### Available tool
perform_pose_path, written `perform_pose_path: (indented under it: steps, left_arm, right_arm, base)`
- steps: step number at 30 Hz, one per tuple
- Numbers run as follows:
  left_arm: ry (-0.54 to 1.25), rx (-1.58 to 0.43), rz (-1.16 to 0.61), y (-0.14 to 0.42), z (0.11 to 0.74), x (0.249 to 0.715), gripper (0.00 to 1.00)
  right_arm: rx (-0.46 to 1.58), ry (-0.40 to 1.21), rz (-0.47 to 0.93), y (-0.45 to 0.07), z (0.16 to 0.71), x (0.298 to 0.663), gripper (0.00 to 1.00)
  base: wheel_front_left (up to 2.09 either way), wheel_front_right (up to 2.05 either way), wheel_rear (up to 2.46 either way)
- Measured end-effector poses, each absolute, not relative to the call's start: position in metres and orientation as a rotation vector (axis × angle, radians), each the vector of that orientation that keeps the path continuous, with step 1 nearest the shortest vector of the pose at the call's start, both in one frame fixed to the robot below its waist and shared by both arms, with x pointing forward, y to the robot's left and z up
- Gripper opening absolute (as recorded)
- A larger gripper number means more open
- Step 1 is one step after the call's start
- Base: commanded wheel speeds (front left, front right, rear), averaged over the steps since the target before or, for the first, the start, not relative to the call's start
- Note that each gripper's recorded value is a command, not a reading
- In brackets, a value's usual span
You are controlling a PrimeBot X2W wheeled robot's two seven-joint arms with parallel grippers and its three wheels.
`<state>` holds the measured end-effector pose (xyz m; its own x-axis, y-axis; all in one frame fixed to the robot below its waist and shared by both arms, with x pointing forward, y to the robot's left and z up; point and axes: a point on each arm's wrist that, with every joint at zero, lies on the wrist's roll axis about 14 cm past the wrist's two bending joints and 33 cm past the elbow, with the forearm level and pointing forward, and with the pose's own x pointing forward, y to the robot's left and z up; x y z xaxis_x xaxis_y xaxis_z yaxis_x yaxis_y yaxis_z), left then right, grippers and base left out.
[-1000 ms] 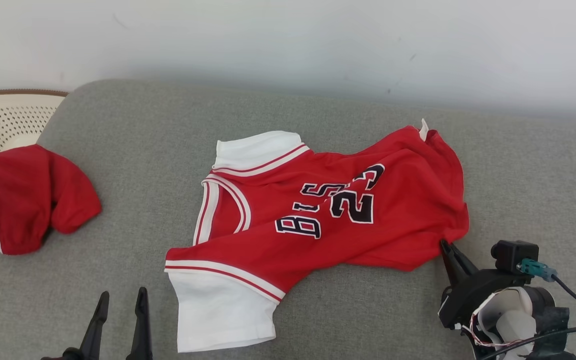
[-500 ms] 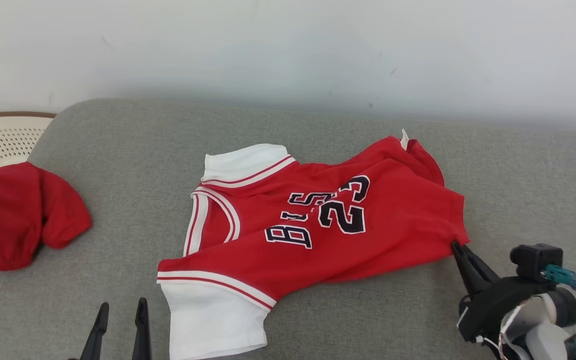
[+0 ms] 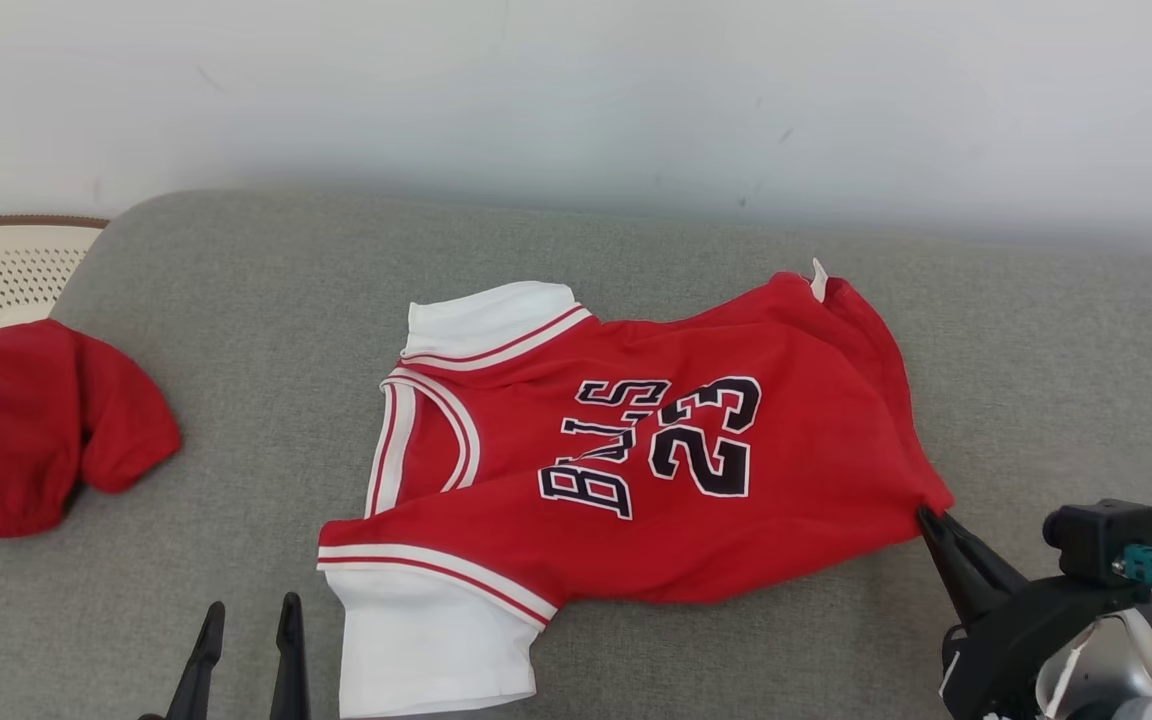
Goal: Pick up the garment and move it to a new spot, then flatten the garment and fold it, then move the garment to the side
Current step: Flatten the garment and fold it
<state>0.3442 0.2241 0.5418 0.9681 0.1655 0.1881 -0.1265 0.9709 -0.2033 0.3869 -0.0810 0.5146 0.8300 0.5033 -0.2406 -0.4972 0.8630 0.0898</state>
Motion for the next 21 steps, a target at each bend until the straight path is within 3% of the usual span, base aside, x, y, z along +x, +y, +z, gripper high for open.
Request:
perform_pose_path:
  steps: [9, 21]
  left_arm:
    - [-0.199, -0.189, 0.17, 0.232, 0.539, 0.342, 1.0]
    - [-0.191, -0.181, 0.205, 0.243, 0.537, 0.335, 1.0]
  right_arm:
    - [-0.067, 0.241, 0.601, -0.05, 0.523, 0.424, 0.0]
    - [-0.104, 0.363, 0.61, -0.029, 0.478, 0.467, 0.0]
  base:
    - [0.0, 0.0, 0.0]
    - [0.0, 0.0, 0.0]
